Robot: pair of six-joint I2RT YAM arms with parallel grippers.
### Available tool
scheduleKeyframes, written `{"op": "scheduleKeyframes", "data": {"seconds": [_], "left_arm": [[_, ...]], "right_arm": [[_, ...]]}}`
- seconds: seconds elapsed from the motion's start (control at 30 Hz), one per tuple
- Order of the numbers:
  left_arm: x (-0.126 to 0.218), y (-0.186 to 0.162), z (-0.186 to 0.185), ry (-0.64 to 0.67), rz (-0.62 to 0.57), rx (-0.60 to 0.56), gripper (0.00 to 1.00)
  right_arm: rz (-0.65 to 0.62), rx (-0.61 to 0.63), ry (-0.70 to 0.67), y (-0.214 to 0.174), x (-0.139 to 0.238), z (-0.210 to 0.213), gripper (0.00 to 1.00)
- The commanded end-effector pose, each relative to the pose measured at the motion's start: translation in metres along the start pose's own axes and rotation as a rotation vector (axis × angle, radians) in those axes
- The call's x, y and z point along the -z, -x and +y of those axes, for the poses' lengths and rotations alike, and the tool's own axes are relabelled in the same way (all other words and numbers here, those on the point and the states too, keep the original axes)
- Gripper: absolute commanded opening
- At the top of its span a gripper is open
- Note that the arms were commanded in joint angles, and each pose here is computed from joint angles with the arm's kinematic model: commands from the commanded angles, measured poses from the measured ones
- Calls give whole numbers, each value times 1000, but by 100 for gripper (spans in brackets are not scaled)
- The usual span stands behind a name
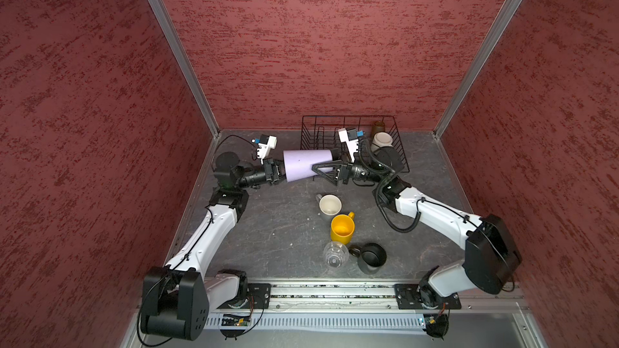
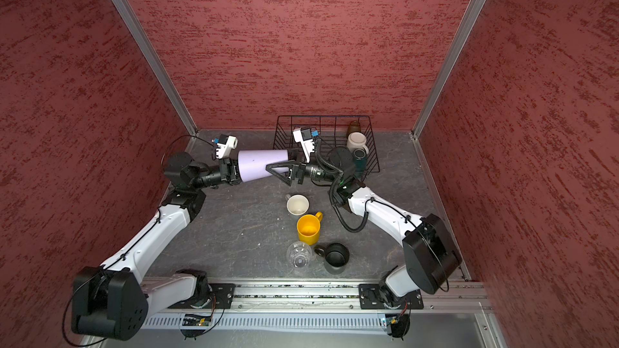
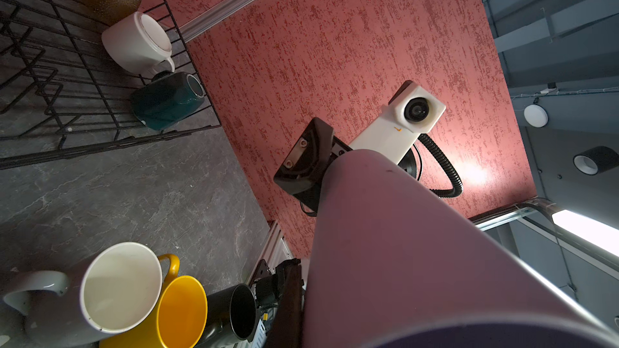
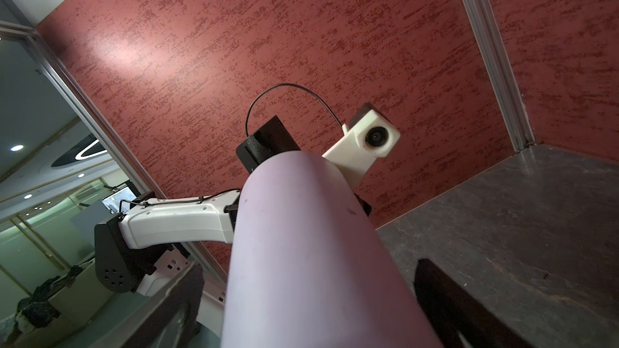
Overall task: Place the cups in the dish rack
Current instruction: 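Grasp the lilac cup's base with the right gripper while the left holds it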
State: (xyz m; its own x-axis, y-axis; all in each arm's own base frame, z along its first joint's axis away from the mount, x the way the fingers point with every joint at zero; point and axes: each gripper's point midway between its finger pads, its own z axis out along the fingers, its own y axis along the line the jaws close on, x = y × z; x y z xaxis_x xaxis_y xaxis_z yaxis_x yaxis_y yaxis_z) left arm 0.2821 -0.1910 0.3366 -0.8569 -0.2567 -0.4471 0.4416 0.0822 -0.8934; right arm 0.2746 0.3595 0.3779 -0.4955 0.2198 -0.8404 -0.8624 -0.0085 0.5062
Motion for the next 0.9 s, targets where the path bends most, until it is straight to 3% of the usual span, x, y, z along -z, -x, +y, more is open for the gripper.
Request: {"op": "scheduleKeyframes", "data": {"seconds": [0.0, 0.53, 0.87], "left_arm": [[-1, 1, -4, -11, -5, -23, 0], [0, -3, -2, -13, 8, -12, 0], [-1, -5, 2, -7, 14, -1, 0]], "right_arm": [[-16, 26, 2, 10, -8, 4, 97], [7, 6, -1, 6, -19, 2, 87], [11, 10, -4, 7, -22, 4, 60]]}}
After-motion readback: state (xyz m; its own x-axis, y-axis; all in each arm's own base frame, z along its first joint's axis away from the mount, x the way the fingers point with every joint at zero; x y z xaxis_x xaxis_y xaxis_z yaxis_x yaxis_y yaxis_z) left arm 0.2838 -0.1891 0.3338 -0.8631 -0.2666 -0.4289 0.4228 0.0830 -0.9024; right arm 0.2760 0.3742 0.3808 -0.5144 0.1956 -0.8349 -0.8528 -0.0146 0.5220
